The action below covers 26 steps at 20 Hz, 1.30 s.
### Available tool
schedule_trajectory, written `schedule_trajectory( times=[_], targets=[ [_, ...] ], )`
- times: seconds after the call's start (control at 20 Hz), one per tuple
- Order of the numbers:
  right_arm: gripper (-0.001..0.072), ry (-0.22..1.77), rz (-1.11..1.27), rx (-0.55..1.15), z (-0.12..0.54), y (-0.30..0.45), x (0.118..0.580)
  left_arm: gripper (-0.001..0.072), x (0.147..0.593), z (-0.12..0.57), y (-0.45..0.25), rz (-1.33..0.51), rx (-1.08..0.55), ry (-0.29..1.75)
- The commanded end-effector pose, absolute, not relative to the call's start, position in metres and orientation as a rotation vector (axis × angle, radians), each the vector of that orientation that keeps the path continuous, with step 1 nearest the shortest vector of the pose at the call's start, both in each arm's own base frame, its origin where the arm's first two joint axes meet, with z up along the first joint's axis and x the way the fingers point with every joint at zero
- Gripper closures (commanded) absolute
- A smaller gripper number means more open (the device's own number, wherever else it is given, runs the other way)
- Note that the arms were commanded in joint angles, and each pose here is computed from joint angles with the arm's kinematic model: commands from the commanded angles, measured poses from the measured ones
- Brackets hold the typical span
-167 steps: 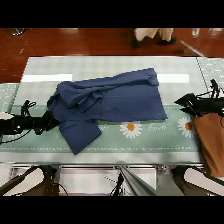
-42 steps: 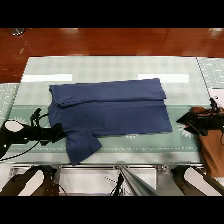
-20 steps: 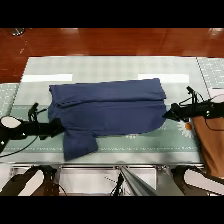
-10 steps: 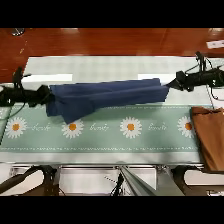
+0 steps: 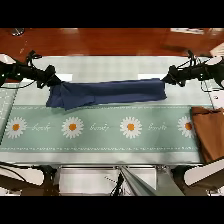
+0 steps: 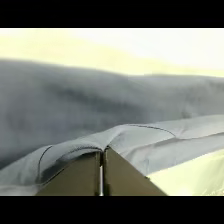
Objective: Fold the shirts.
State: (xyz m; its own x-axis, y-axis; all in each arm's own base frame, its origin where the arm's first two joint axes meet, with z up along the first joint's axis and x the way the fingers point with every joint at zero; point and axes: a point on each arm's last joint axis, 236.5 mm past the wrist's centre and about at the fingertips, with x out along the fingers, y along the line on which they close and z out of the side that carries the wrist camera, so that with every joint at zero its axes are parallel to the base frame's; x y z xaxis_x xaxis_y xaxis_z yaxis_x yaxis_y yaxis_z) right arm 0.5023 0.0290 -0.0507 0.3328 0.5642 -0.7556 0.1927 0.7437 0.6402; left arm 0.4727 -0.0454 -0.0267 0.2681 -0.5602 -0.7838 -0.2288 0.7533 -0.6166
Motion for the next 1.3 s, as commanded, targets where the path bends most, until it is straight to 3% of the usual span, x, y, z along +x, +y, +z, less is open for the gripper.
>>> schedule_trajectory(
  times=[0.0,0.15,0.3,0.45,0.65,0.9,0.95,1.0,1.05,1.15,1.25],
  targets=[
    [0.0088,1.221,0.296,0.763,-0.065,0.033,0.512,0.0041,0.472,-0.051,-0.055,-0.287,-0.736,1.403],
    [0.0088,1.189,0.295,0.761,-0.044,0.006,0.518,0.0013,0.449,-0.054,-0.013,-0.165,-0.671,1.515],
    [0.0088,1.219,0.272,0.806,-0.032,-0.032,0.504,0.0013,0.403,-0.037,0.072,0.057,-0.479,1.602],
    [0.0088,1.392,0.235,0.784,-0.064,-0.04,0.47,0.0013,0.395,-0.01,0.106,0.162,-0.465,1.426],
    [0.0088,1.478,0.302,0.756,-0.089,0.002,0.468,0.0013,0.407,0.031,0.03,0.014,-0.571,1.002],
    [0.01,1.519,0.406,0.747,-0.102,0.058,0.469,0.0013,0.356,0.018,-0.069,-0.193,-0.516,1.054],
    [0.0213,1.499,0.433,0.744,-0.099,0.069,0.473,0.0013,0.354,0.016,-0.081,-0.224,-0.5,1.07],
    [0.0434,1.489,0.447,0.756,-0.096,0.075,0.475,0.0015,0.353,0.015,-0.091,-0.244,-0.485,1.074],
    [0.0702,1.482,0.475,0.767,-0.09,0.082,0.476,0.0069,0.353,0.014,-0.099,-0.262,-0.473,1.078],
    [0.0696,1.461,0.505,0.717,-0.071,0.076,0.472,0.0696,0.35,0.011,-0.111,-0.29,-0.456,1.092],
    [0.0696,1.461,0.532,0.59,-0.044,0.061,0.456,0.069,0.349,0.013,-0.127,-0.358,-0.378,1.07]
  ],
)
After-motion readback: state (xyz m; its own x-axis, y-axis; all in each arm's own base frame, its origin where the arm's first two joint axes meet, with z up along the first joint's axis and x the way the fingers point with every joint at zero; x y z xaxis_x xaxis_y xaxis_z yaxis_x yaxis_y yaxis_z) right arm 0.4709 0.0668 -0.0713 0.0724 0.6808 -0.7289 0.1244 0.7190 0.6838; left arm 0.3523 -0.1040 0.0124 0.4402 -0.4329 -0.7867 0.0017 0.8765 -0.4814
